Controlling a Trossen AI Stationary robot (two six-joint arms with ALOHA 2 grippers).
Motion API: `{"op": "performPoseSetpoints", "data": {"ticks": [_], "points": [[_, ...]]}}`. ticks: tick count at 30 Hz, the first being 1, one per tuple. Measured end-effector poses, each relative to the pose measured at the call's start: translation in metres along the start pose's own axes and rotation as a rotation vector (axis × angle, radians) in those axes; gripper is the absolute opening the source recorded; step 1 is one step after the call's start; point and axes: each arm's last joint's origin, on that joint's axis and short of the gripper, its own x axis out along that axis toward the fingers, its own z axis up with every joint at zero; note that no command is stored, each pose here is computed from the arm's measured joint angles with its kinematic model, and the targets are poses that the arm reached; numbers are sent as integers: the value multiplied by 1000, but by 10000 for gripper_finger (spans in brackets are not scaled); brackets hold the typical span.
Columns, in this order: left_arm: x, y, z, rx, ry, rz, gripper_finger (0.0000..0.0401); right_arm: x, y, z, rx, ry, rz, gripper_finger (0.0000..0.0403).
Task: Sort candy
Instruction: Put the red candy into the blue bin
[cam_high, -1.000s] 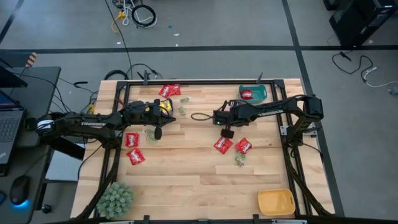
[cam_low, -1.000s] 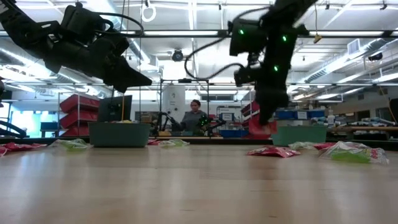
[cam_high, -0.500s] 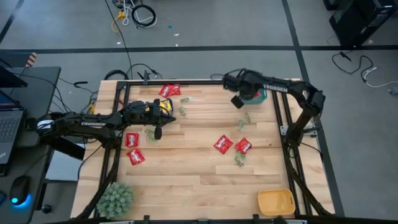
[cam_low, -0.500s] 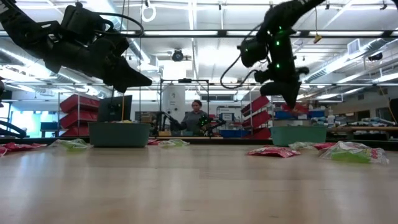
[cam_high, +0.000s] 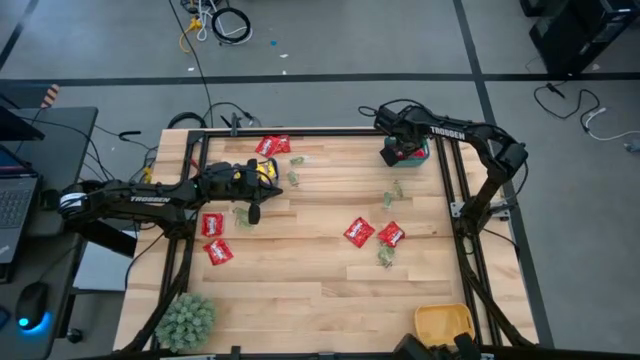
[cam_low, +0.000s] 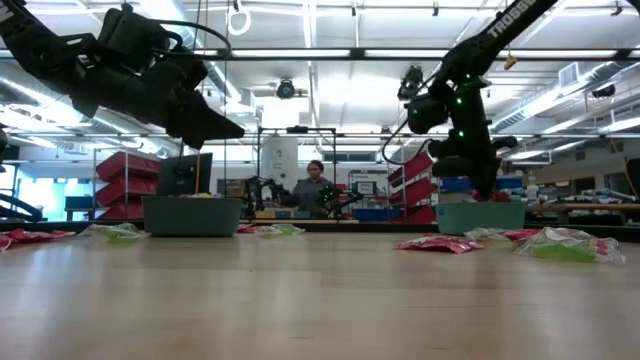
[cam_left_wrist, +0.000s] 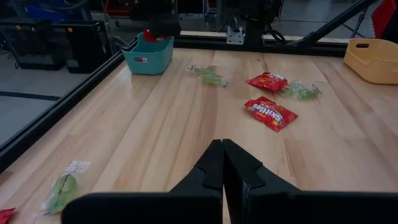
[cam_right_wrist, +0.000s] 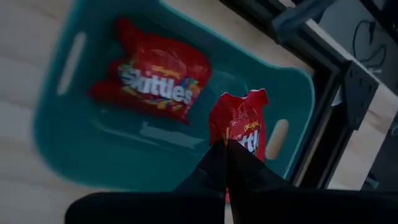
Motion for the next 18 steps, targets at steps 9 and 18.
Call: {"op": "performPoseSetpoints", "data": {"ticks": [9, 18], "points": [[0, 0, 0, 0, 2, 0, 1, 19, -4, 1, 53, -32, 11, 10], [0, 0, -1, -8, 14, 0, 2, 19, -2, 5, 40, -71, 28, 83]]}}
